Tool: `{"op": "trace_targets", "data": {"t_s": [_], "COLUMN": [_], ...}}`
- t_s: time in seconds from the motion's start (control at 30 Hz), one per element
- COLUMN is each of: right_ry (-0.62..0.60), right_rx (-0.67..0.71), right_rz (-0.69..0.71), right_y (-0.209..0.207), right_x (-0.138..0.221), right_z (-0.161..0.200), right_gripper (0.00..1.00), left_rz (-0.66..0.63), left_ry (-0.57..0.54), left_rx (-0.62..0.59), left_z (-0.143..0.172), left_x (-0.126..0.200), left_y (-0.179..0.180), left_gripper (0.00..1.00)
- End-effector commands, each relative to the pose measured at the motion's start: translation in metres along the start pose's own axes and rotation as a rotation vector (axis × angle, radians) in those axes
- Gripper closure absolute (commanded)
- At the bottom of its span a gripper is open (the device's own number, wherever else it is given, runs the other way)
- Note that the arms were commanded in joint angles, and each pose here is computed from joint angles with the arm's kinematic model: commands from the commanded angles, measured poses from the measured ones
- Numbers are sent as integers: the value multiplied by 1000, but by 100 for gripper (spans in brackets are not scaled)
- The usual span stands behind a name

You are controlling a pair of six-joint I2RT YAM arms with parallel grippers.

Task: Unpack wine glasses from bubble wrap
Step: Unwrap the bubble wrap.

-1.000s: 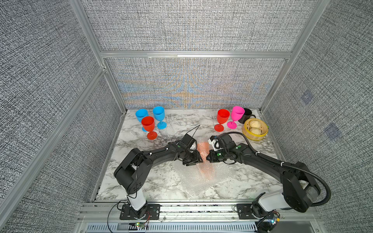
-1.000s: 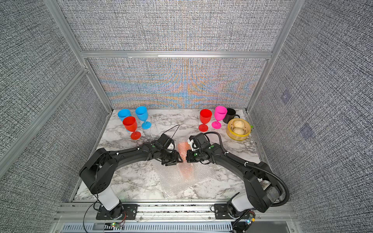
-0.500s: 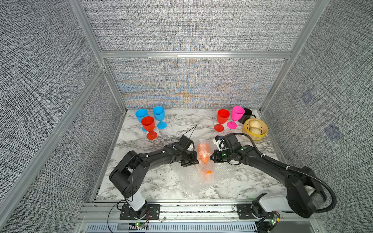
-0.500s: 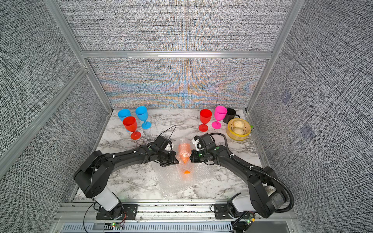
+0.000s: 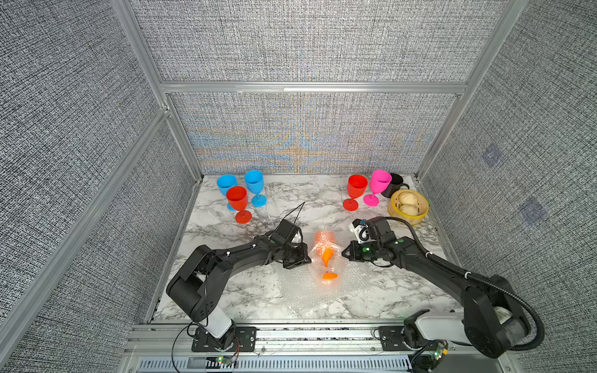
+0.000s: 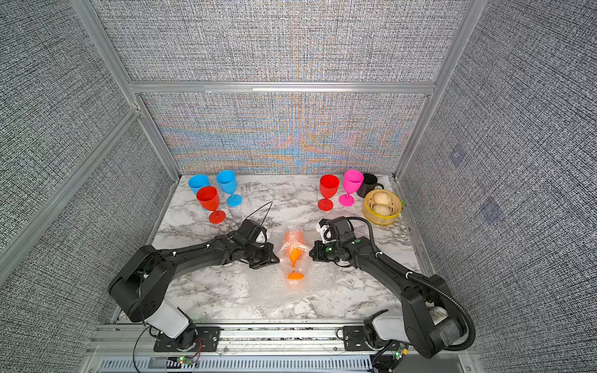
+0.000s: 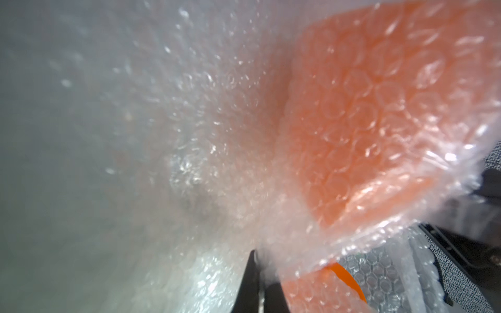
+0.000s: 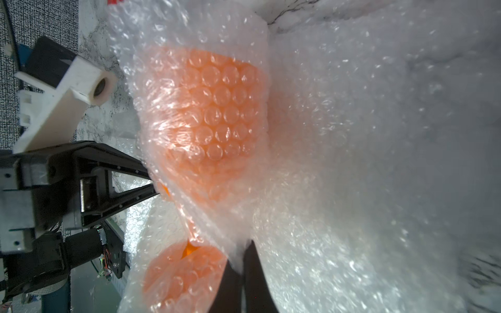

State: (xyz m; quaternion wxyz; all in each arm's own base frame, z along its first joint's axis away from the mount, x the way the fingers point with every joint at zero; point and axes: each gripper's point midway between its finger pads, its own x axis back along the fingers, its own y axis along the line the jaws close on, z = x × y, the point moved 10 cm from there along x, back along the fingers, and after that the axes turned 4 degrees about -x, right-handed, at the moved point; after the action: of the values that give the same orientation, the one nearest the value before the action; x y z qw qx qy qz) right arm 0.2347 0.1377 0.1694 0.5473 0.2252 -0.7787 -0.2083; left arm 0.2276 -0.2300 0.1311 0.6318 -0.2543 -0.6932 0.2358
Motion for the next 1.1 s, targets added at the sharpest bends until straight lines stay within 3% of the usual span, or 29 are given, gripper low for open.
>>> {"op": "trace_targets", "data": {"t_s": [0.0, 0.47, 0.5, 0.6, 0.67, 0.87, 1.07], "right_ry": [-19, -20, -18, -24, -56, -122, 21], "right_rx": [-35, -31, -28, -21, -6, 100, 199], "right_rz": [60, 48, 56, 74, 83, 129, 98], "right_y": [-11, -17, -17, -13, -5, 29, 72], "right_x": [3, 7, 8, 15, 27, 73, 38], "right_z": [2, 4, 4, 0, -5, -21, -19], "right_gripper": [100, 100, 95, 65, 55, 50, 47], "left_rz": [-108, -86, -93, -91, -86, -73, -70], "left_ry": [4, 7, 9, 20, 24, 20, 20], "left_rx": [55, 30, 32, 35, 39, 22, 21], "left_z": [5, 3, 3, 4, 3, 3, 3], "left_x": [2, 9, 10, 8, 6, 7, 7], "left_y": [16, 9, 9, 10, 9, 4, 3], "left_gripper": [100, 100, 100, 98, 98, 100, 95]}}
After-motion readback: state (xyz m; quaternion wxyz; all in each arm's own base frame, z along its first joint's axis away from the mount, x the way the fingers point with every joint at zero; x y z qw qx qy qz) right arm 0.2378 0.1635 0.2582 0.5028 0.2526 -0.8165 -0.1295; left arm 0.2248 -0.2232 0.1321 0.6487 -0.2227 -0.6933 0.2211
